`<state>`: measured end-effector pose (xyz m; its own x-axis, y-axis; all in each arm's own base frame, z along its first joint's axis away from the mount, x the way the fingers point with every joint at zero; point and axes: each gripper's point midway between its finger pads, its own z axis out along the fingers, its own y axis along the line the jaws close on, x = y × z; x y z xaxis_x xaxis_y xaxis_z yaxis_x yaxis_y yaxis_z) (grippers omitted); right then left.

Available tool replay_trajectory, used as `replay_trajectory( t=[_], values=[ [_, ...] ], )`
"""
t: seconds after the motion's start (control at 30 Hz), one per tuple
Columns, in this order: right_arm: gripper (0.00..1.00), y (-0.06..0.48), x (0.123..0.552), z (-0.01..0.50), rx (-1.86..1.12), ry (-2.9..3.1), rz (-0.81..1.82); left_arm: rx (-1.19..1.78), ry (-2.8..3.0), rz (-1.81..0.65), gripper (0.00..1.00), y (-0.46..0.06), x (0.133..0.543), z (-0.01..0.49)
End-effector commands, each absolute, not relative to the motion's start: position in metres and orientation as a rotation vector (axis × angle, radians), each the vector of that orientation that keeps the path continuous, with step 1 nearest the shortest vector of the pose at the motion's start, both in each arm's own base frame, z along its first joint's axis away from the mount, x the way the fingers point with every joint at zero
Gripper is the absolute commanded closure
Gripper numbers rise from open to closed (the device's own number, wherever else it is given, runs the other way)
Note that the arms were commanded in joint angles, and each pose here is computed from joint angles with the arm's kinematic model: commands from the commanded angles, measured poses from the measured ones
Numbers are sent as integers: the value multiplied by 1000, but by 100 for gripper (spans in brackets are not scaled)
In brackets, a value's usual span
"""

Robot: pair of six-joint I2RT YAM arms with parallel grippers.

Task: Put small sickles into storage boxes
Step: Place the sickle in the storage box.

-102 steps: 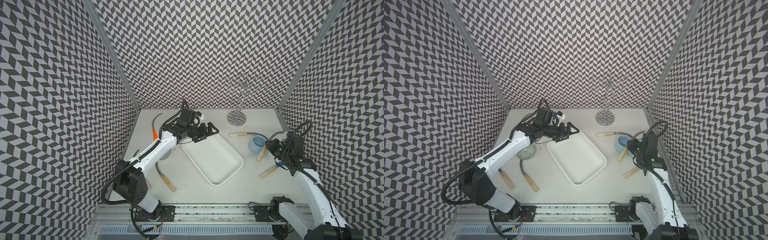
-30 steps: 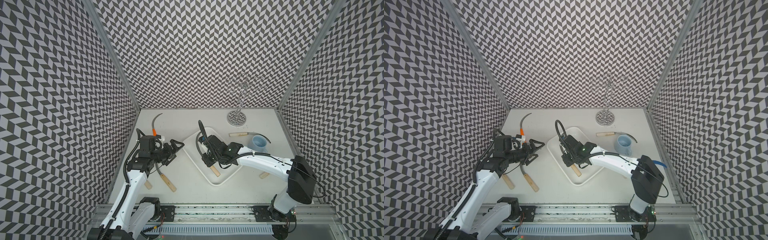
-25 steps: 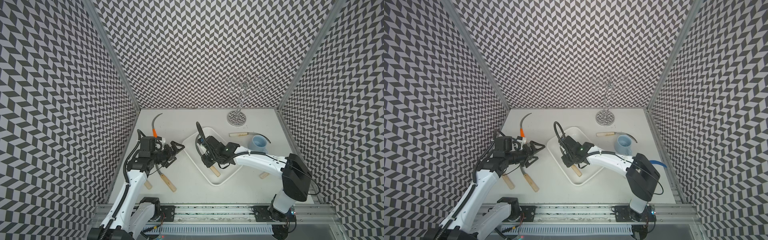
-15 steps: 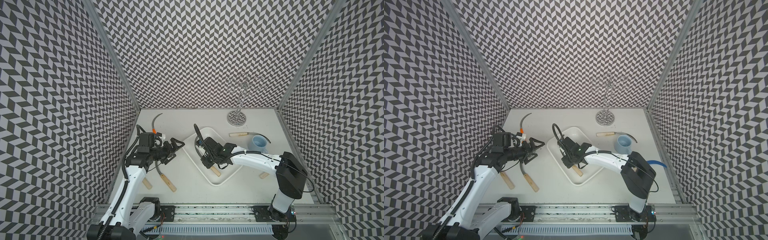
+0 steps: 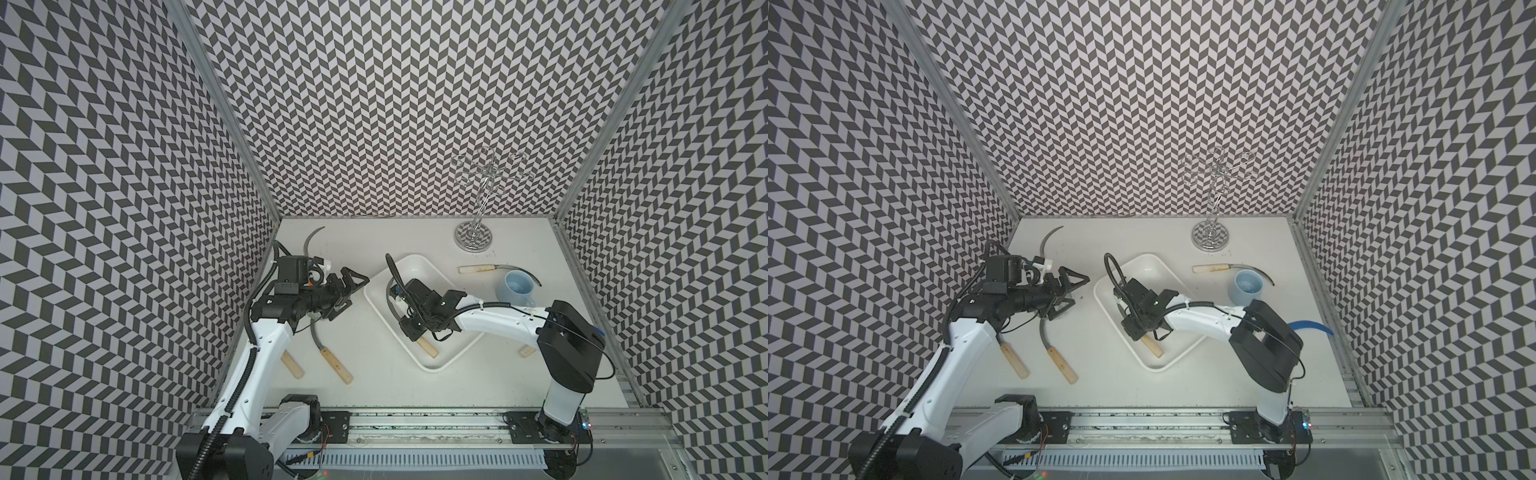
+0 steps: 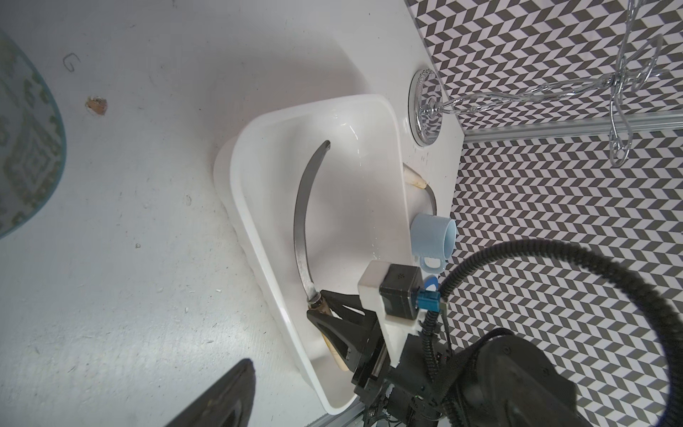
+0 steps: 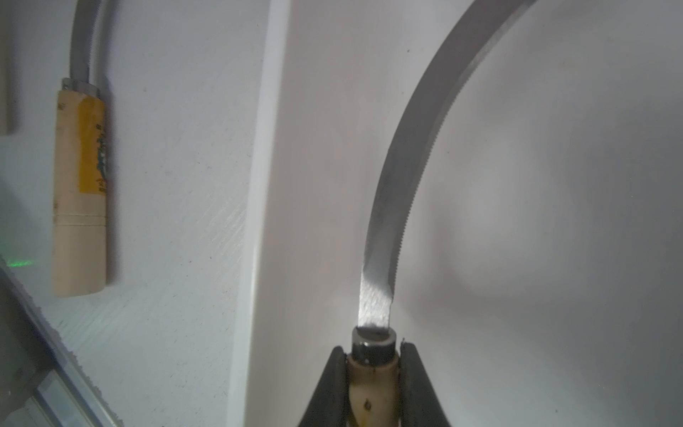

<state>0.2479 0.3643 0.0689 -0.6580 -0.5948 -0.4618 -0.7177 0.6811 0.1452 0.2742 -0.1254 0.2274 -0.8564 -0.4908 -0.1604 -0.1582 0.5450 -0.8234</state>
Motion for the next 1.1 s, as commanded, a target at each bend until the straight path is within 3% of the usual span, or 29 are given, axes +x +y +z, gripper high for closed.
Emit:
replay_trajectory(
  t=[0.0,0.67,1.07],
  values=[
    [97,377,246,65,-1025,2495,517,-502,2388,-1231,0,-124,278,240],
    [97,401,252,42,-956,2571,589,-504,2395,-1226,0,-125,280,237],
    [97,425,250,30,-722,2725,774,-504,2397,-1218,0,-124,284,237]
  ],
)
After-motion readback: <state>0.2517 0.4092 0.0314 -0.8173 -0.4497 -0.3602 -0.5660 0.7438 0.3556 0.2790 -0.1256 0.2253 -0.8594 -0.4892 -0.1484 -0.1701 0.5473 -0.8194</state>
